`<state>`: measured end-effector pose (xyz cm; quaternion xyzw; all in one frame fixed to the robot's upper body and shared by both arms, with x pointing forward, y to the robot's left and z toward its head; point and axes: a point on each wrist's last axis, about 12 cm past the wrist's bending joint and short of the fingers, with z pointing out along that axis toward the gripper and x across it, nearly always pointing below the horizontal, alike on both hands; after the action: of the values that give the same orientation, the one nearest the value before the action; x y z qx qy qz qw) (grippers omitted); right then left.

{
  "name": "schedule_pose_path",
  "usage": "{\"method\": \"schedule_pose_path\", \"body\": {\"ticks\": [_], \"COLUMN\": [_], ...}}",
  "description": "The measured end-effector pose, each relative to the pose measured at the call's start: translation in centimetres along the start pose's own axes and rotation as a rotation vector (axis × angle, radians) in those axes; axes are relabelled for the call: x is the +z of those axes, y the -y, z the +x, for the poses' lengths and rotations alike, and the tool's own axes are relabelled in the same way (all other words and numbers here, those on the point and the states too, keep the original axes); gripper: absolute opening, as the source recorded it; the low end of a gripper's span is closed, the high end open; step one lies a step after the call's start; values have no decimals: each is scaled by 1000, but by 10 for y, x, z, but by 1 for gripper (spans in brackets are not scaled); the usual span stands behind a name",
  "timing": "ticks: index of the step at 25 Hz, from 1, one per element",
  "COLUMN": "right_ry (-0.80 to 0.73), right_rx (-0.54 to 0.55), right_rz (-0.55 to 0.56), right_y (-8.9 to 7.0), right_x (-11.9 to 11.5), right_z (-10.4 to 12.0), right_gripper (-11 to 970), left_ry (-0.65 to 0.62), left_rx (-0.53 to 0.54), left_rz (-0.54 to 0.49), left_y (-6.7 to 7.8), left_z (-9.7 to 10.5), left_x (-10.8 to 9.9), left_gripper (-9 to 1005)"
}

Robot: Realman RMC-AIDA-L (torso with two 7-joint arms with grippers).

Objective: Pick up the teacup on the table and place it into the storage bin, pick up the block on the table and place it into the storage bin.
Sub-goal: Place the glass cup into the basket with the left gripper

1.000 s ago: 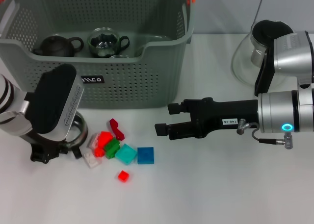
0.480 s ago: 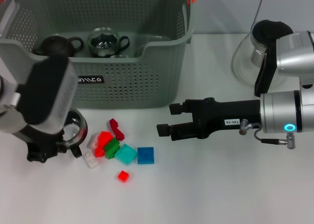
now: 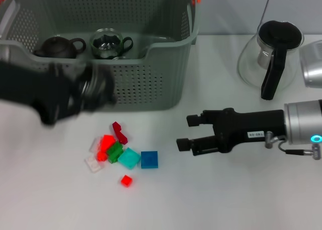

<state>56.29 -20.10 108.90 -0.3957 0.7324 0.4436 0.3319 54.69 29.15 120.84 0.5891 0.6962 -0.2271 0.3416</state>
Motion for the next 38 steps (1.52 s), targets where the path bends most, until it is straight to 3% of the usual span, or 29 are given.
{"method": "schedule_pose_path", "body": {"ticks": [4, 8, 12, 19, 26, 38], "right_ry": [-14, -20, -23, -20, -20, -18], "right_rx": [0, -4, -8, -4, 8, 4], "right_rz": [-15, -16, -22, -31, -32, -31], "right_y": [0, 1, 1, -1, -2, -2], "right_x": [-8, -13, -14, -10, -9, -7], "right_z": [3, 2, 1, 1, 5, 5], "right_gripper": [915, 915, 915, 915, 916, 916], "left_ry": [251, 361, 301, 105, -35, -150], "left_rx": [-66, -178, -265, -305, -300, -232], "left_rz": [-50, -164, -264, -420, -503, -553], "left_y": [-12, -46, -85, -127, -140, -132], "left_z": [-18, -38, -42, -44, -35, -21], "left_x": [-24, -35, -14, 45, 77, 110], "left_gripper": [41, 41, 41, 42, 48, 59]}}
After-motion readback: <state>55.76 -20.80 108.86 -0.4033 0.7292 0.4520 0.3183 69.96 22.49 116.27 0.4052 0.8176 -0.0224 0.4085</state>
